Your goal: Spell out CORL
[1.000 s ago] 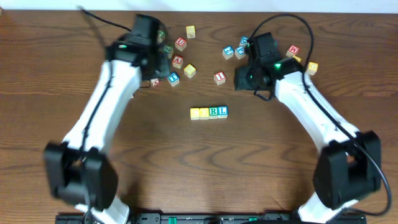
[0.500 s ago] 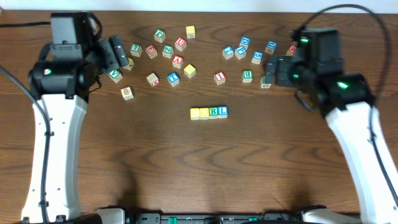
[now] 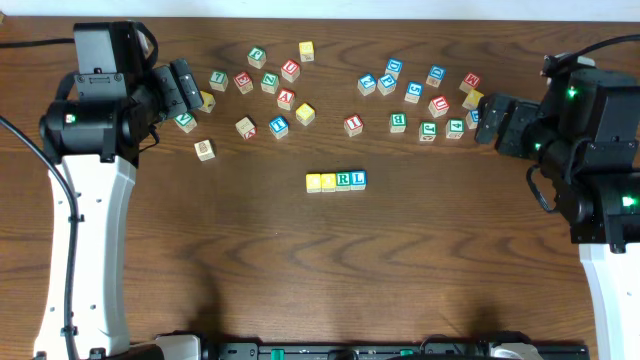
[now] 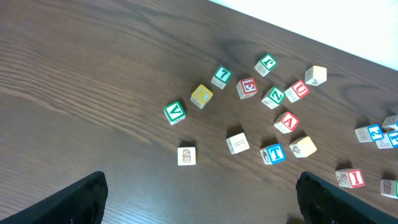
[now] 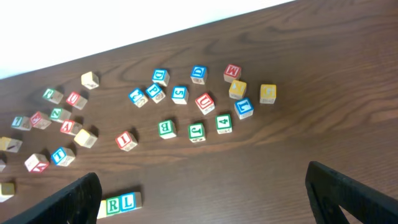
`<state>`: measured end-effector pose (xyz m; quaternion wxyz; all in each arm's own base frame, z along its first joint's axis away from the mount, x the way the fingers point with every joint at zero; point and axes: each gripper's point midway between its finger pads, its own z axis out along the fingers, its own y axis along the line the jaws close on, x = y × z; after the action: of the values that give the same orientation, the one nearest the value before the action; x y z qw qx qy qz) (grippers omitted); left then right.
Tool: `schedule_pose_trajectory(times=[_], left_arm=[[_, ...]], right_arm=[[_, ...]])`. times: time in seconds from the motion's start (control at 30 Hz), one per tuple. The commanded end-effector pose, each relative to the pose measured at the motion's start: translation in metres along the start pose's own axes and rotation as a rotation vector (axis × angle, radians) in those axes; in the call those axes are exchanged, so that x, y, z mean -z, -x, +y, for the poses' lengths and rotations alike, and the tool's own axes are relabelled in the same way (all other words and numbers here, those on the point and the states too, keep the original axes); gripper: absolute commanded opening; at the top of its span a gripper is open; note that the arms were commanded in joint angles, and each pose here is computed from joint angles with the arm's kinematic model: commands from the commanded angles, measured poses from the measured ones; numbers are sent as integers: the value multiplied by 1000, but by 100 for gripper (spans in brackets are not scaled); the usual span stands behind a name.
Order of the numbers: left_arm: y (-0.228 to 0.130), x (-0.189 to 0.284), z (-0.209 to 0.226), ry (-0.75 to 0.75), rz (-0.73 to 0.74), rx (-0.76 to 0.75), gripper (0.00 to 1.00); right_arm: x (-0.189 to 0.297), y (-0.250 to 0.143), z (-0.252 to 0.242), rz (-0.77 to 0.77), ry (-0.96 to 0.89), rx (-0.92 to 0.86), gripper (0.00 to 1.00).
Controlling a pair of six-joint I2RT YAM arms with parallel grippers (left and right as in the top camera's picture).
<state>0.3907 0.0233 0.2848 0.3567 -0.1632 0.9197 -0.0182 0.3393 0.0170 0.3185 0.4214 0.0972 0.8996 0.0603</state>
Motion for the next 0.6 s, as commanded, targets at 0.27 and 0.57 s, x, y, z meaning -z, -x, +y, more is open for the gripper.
schedule_pose_trajectory(times=[0.27,0.57], left_arm=[[6,5,2,7,-20,-6,96],[6,5,2,7,-20,-6,96]], right_arm=[[5,3,-3,-7,-11,9,99],[5,1,-6,0,-29,20,99]])
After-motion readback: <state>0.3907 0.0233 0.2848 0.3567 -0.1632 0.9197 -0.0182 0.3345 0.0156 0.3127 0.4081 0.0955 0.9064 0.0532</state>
